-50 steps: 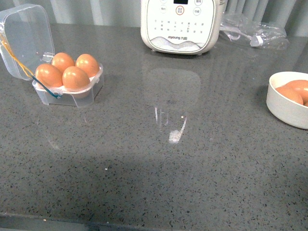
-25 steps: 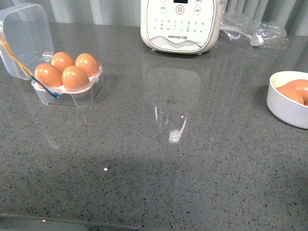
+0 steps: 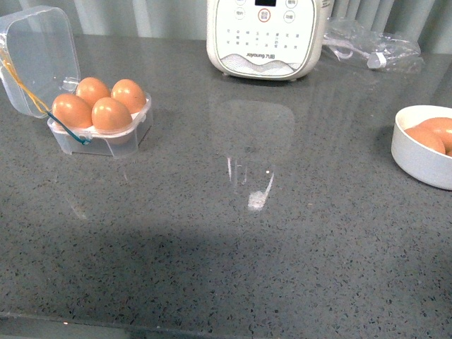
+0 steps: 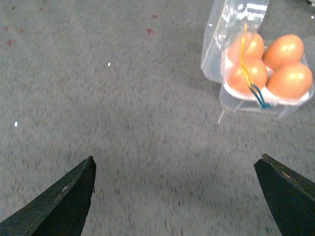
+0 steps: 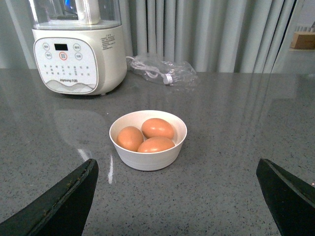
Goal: Put egg into box
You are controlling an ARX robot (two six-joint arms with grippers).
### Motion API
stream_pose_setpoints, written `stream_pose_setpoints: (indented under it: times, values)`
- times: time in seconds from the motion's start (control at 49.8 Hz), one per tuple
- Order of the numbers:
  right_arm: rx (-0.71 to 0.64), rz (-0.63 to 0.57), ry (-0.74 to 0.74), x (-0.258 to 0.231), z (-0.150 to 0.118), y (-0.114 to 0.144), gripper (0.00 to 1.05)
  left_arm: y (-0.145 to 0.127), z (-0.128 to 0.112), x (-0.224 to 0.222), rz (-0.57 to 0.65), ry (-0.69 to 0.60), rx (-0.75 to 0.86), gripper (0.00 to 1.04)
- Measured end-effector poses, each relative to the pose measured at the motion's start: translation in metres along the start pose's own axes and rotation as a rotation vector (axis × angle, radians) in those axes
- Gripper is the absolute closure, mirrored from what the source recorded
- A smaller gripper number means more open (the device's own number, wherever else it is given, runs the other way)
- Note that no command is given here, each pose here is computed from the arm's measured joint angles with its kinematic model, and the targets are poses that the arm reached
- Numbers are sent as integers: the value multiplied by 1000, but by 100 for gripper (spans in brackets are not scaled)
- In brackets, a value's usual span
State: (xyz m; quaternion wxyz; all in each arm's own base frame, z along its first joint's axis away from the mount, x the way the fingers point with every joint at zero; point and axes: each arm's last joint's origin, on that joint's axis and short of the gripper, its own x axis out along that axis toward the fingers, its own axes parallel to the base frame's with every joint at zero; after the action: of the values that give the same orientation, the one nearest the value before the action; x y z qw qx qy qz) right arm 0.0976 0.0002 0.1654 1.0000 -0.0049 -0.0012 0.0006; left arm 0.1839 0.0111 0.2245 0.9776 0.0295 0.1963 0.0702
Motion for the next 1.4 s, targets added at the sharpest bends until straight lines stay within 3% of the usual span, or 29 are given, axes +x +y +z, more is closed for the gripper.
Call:
stream_pose_setpoints:
  times: [0.381, 0.562, 0.782, 1.103, 1.404]
  values:
    - [0, 0, 0, 0, 0, 0, 7, 19, 49, 87, 154, -1, 107, 7]
    - [0, 0, 0, 0, 0, 0, 7, 19, 63, 111, 118, 12, 116, 7]
    - [0, 0, 0, 0, 0, 0, 7, -6, 83, 123, 44, -47, 144, 7]
    - [0, 0, 0, 0, 0, 0, 7, -48, 78, 124, -54, -33, 151, 7]
    - [0, 0, 0, 0, 0, 0, 7, -104, 61, 102, -241, 40, 182, 7]
